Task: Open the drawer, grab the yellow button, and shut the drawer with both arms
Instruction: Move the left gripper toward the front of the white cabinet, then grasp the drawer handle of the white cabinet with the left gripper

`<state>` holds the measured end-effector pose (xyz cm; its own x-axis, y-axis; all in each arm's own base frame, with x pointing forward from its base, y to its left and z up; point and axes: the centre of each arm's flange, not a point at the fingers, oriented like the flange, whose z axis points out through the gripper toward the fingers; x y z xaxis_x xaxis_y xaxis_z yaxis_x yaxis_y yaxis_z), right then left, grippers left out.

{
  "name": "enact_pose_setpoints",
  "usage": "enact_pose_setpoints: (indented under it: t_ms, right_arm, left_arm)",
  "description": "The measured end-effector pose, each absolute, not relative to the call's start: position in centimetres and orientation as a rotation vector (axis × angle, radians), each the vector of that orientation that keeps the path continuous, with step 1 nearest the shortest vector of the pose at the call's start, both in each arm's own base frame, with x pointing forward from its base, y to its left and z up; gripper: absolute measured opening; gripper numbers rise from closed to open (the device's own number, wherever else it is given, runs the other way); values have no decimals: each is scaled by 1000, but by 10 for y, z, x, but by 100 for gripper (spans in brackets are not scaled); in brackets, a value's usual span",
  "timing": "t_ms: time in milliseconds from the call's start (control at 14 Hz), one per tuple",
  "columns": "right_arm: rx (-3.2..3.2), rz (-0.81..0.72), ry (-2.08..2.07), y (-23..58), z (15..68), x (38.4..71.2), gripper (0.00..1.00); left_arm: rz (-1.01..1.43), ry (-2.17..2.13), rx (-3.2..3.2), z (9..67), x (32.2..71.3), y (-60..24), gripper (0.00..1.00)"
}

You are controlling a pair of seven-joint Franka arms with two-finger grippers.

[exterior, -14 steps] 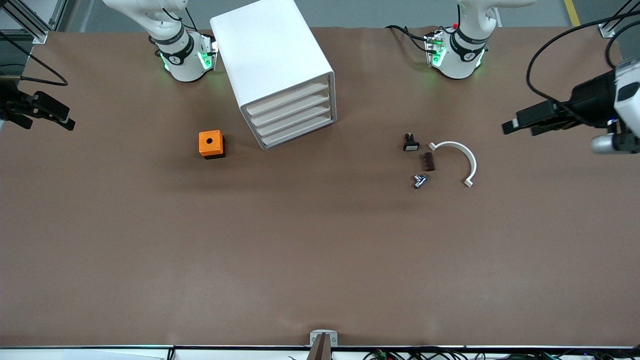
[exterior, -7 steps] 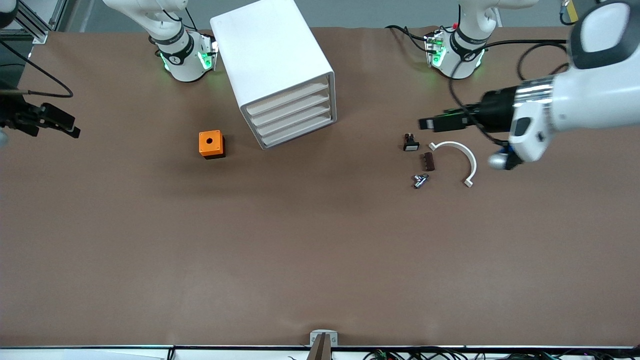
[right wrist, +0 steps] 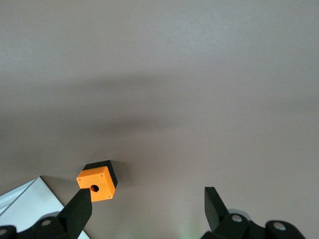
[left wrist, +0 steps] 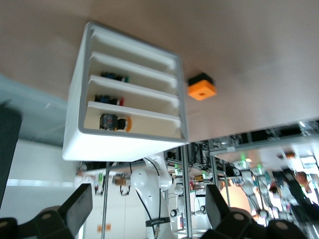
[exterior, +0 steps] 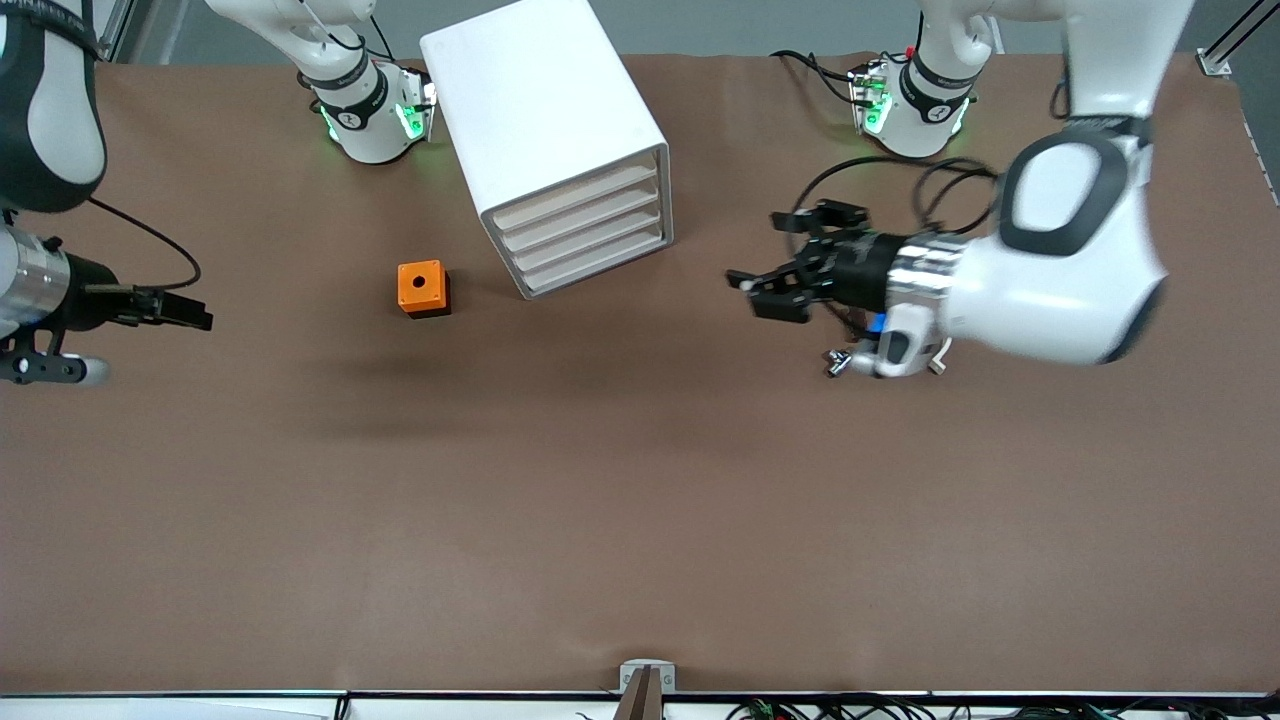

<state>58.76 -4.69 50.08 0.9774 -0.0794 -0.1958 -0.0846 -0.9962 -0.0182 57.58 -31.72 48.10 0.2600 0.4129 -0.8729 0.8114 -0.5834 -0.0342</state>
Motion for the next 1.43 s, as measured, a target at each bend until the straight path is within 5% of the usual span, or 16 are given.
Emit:
enact_pose_setpoints:
  t_ms: [786,1286,1429]
  right_arm:
    - [-3087,298,400,-33,509,593,100]
    - [-3073,307,658,19,509,593,100]
    - [-3070,307,693,27,509,592,100]
  left_arm:
    - [-1860,2129,1861,321,552,-377,100]
    - [-2128,2473,1756,268,522,-390,97]
    - [-2179,2486,1750,269,513,-400,78]
